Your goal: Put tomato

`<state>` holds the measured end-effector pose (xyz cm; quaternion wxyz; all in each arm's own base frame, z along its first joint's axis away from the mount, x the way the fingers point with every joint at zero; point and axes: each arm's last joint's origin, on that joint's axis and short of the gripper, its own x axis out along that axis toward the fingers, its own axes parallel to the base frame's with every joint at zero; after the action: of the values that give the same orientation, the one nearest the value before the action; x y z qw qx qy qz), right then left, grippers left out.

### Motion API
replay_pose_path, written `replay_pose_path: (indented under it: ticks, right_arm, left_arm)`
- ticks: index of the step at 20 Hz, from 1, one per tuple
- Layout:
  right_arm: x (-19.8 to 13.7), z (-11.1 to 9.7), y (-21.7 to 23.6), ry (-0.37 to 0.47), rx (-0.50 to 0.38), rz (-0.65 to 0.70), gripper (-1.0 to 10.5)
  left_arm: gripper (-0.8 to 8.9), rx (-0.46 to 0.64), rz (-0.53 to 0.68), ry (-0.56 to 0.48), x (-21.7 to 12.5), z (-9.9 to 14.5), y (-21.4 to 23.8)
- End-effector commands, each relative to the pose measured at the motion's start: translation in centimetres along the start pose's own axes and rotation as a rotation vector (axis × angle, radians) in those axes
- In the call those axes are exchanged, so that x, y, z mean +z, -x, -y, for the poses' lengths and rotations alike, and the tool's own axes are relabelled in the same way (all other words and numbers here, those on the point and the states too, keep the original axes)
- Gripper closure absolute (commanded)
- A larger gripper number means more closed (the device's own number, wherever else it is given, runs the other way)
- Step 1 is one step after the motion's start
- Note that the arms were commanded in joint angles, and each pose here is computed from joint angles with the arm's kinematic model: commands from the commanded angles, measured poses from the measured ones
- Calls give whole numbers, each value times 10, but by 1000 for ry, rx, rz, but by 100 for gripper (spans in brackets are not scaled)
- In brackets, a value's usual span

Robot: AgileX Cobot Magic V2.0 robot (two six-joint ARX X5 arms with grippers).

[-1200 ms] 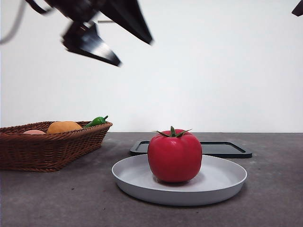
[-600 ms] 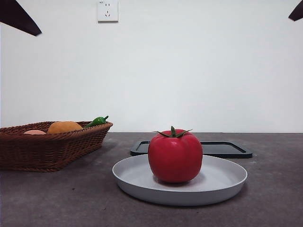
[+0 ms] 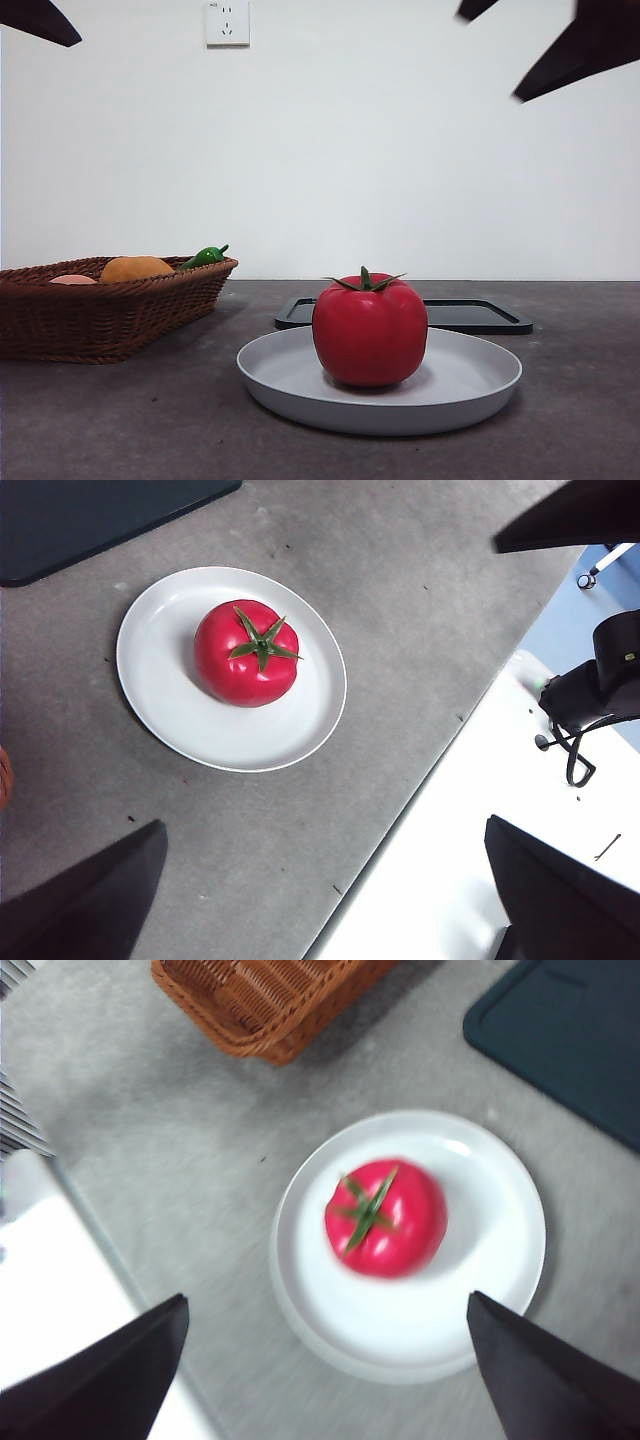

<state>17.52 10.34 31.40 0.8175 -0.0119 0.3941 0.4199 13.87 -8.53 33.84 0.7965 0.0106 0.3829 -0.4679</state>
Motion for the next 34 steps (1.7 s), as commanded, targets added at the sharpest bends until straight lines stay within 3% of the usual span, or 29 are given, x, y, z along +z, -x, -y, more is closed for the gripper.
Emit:
replay_pose_path:
  ticks: [1, 14, 18, 28, 30, 32, 34]
  right_arm:
    - [12, 1, -19, 29, -11, -3, 500]
    - [12, 16, -141, 80, -71, -176, 419]
    - [8, 18, -158, 92, -128, -199, 394]
    - [-8, 25, -190, 80, -125, -300, 395]
    - [-10, 26, -192, 77, -129, -313, 462]
    - [-10, 26, -192, 76, -124, -314, 663]
    - [-10, 26, -191, 74, -125, -320, 762]
  left_arm:
    - [315, -7, 17, -20, 5, 2, 3]
    - [315, -7, 18, -21, 5, 2, 3]
    - [315, -7, 18, -21, 5, 2, 3]
    - [315, -7, 20, -22, 6, 2, 3]
    - [315, -7, 20, -22, 6, 2, 3]
    - [315, -7, 20, -22, 6, 2, 3]
    - [315, -7, 20, -22, 6, 2, 3]
